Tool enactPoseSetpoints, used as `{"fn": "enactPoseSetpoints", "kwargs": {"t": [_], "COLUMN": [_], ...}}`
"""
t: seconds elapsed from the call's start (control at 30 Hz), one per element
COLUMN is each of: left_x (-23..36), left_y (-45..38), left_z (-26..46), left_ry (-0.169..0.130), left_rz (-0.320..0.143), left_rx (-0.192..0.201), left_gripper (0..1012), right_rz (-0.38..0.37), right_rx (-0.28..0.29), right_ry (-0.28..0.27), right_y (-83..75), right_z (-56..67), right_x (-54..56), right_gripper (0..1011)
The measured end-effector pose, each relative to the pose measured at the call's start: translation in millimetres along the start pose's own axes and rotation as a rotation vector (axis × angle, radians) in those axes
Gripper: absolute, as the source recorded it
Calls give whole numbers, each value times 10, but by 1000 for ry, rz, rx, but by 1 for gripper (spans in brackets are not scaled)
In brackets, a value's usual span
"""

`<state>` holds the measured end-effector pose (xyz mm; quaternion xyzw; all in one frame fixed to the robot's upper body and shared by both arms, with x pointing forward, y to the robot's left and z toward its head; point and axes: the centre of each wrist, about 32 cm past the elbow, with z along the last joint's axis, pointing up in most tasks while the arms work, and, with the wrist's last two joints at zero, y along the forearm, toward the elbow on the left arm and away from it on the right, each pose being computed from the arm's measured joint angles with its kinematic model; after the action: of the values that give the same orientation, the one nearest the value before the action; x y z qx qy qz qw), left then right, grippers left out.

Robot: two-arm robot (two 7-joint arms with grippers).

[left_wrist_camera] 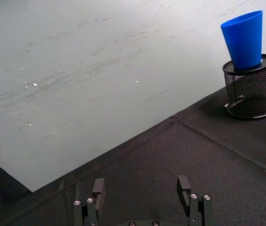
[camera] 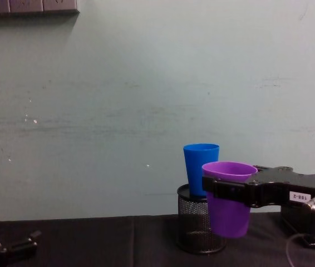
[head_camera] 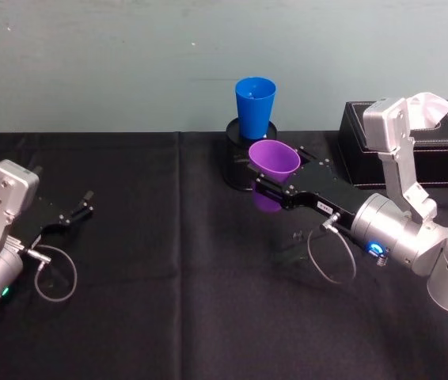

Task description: Pick up one cup with a gripper and tap it against the other cup.

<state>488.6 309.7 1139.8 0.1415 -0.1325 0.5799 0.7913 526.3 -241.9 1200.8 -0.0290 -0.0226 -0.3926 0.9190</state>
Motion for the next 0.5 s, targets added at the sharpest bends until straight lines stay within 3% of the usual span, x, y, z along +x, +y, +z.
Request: {"fn": "enactPoseSetpoints", "kwargs": {"t": [0.5], "left_x": [0], "left_y": [0], "left_z": [0], "left_ry": [0], "left_rz": [0], "left_rx": [0], "left_gripper": [1000], "right_rz": [0], "right_rx": [0], "right_ry": [0], "right_y": [0], "right_z": [0], "right_x": [0], "right_gripper": [723]}}
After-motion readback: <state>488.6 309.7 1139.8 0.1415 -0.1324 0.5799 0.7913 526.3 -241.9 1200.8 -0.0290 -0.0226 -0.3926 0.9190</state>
